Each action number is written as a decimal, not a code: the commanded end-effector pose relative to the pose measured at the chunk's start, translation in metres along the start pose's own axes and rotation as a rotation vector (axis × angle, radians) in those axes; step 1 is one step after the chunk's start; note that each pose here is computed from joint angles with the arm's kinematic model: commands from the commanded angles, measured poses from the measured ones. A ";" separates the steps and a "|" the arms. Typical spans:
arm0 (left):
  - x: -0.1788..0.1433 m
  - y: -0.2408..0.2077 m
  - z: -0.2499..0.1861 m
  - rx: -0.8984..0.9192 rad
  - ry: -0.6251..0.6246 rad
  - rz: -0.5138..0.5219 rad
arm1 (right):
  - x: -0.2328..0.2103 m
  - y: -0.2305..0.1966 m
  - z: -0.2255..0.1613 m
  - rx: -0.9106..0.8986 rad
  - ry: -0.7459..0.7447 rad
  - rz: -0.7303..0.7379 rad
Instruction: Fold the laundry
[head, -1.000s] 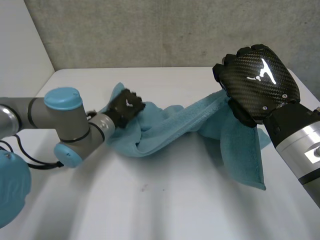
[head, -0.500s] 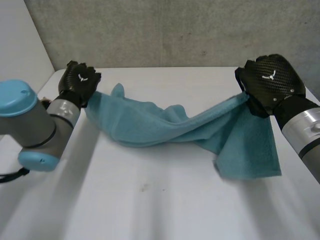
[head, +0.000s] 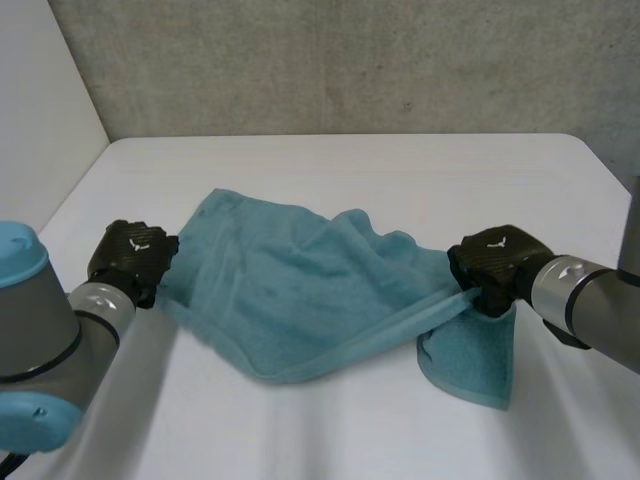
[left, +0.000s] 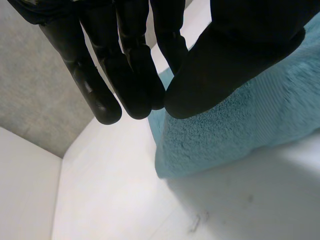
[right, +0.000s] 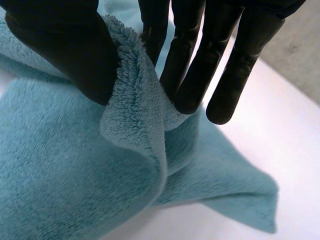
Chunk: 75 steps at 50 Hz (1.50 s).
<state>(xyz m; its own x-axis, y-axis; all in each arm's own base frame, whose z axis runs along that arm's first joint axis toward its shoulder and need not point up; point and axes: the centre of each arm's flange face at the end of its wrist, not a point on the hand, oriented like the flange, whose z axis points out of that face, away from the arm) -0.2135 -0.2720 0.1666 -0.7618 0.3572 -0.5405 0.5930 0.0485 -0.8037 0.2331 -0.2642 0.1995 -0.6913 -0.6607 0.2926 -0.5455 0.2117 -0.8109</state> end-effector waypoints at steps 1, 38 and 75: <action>0.003 0.012 0.021 -0.010 0.046 -0.017 | -0.002 0.004 0.010 -0.013 -0.018 0.011; -0.009 0.022 -0.030 -0.088 0.082 -0.040 | 0.021 0.017 0.042 0.017 0.174 0.090; 0.004 0.038 0.032 -0.086 0.097 -0.043 | 0.016 0.020 0.033 0.016 0.166 0.091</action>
<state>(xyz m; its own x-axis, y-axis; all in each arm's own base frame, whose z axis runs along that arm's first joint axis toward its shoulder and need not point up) -0.2006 -0.2939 0.1349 -0.7635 0.4283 -0.4833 0.5794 0.1240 -0.8056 0.2273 -0.2933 0.1701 -0.8059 -0.5135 0.2948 -0.4726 0.2579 -0.8427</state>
